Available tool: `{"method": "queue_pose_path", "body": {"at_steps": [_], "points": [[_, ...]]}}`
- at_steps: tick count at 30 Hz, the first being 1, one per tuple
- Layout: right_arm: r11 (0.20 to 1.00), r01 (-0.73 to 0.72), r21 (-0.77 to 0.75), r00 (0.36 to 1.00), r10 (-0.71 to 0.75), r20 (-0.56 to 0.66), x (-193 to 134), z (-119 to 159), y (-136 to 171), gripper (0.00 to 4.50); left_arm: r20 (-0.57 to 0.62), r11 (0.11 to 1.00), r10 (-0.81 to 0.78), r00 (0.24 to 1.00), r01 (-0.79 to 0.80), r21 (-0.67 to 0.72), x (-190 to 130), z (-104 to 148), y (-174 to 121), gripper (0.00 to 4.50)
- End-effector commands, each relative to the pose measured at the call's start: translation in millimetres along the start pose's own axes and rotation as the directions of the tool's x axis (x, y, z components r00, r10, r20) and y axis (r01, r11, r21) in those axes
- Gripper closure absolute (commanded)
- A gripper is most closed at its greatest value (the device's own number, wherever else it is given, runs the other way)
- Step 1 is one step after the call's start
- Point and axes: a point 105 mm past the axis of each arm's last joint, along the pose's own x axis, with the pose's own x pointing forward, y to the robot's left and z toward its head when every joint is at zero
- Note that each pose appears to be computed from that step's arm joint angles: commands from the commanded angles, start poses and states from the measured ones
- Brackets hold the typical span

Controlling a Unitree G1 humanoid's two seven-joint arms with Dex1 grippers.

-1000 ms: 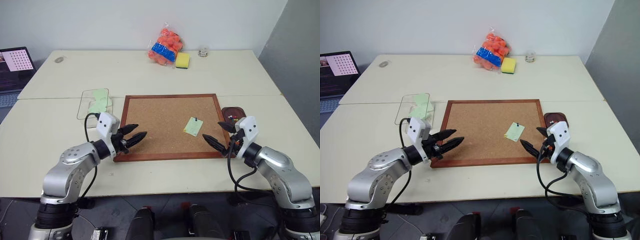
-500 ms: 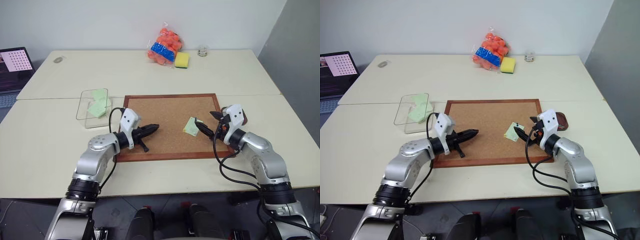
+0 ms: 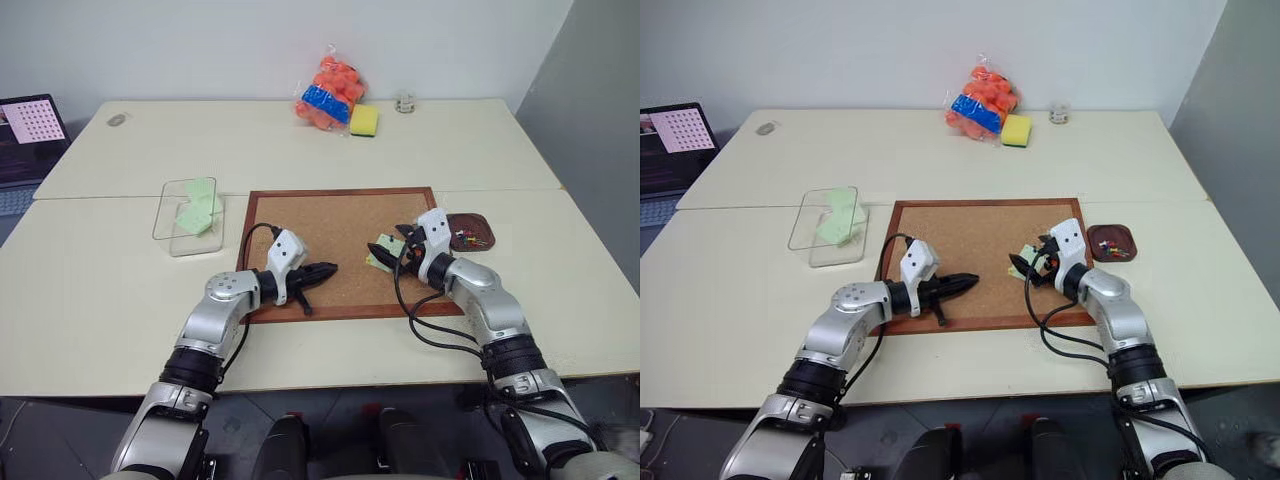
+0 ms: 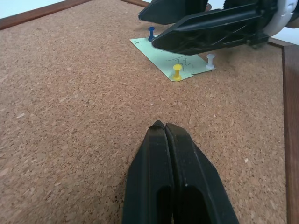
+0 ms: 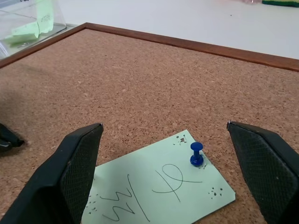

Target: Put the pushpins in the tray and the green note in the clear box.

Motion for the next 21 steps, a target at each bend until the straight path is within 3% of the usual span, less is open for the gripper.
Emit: {"method": "queue_pose_path", "body": {"at_steps": [1, 3, 4, 15, 21], "points": [[0.999, 0.019, -0.038, 0.999, -0.017, 0.044, 6.4, 14.4, -5.7, 0.00, -0.026, 1.000, -0.013, 1.000, 0.013, -0.005, -2.0, -9.1, -5.1, 4.45], [0.999, 0.008, -0.038, 0.999, -0.007, 0.038, 9.0, 12.3, -3.6, 0.00, -0.024, 1.000, -0.004, 1.000, 0.004, -0.003, -3.2, -8.6, -3.9, 4.45], [0.999, 0.006, -0.038, 0.999, -0.005, 0.037, 9.8, 11.4, -2.9, 0.36, -0.023, 1.000, -0.001, 1.000, 0.000, -0.003, -3.7, -8.4, -3.4, 4.50], [0.998, 0.031, -0.064, 0.999, -0.029, 0.025, 14.5, 7.1, -7.7, 2.54, -0.042, 1.000, 0.013, 0.999, -0.012, 0.003, -13.2, -12.2, -4.6, 4.50], [0.996, 0.028, -0.084, 0.999, -0.027, 0.023, 19.3, 7.2, -5.4, 3.95, -0.042, 1.000, 0.024, 0.999, -0.025, 0.000, -13.9, -12.2, -4.0, 4.50]]}}
